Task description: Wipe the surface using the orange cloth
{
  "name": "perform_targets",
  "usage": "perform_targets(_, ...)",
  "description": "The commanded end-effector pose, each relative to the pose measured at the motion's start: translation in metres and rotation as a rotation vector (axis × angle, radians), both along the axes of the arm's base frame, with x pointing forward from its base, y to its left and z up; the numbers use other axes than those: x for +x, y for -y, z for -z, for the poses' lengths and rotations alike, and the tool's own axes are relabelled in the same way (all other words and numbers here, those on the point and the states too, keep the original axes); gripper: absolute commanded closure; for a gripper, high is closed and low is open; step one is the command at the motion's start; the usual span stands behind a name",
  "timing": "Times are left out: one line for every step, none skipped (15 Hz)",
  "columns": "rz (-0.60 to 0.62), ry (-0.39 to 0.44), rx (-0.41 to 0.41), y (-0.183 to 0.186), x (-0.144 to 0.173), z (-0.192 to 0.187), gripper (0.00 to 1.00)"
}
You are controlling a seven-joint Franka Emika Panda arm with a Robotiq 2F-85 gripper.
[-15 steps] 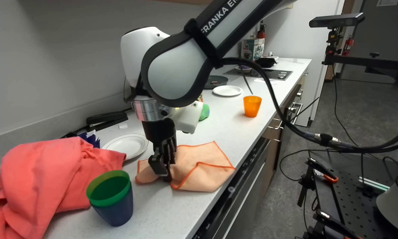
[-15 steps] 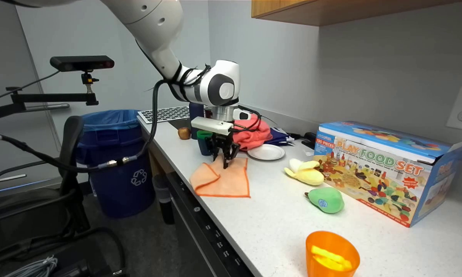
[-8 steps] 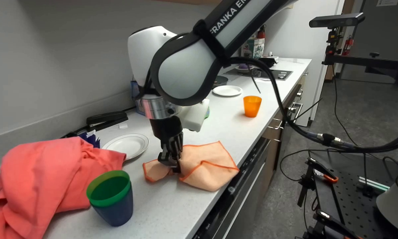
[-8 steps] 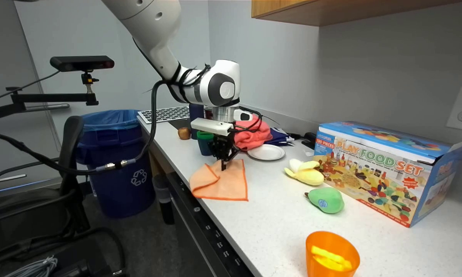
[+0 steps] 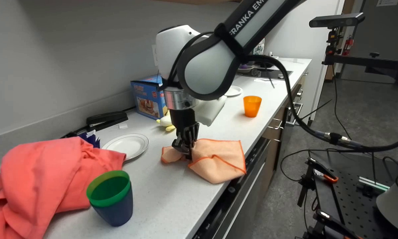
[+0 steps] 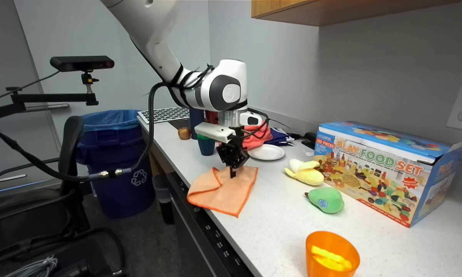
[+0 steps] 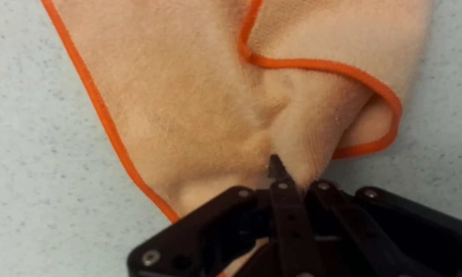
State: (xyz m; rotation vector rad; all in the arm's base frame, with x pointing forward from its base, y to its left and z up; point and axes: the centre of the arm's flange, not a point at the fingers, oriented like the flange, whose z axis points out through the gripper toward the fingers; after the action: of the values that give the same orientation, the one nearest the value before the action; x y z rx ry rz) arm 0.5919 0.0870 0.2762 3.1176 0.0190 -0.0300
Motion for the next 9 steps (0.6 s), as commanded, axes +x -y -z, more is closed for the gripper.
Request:
perform_targets(0.131, 0.073, -0.017, 0.046, -0.019, -0.004, 0.98)
perform_targets(0.171, 0.083, -0.017, 0.059, -0.023, -0.002, 0.98)
perform_targets(0.214, 0.088, -0.015, 0.072, -0.028, 0.001, 0.98)
perform_targets(0.25, 0.095, -0.018, 0.083, -0.032, 0.002, 0.98)
perform_targets(0.29, 0.099, -0.02, 0.095, -0.038, 0.004, 0.98)
perform_targets(0.329, 0.103, -0.022, 0.106, -0.044, 0.005, 0.98)
perform_targets(0.363, 0.106, -0.025, 0.114, -0.05, 0.005, 0.98)
perform_targets(0.396, 0.109, -0.027, 0.122, -0.056, 0.005, 0.98)
perform_targets(0.43, 0.113, -0.029, 0.131, -0.063, 0.005, 0.98)
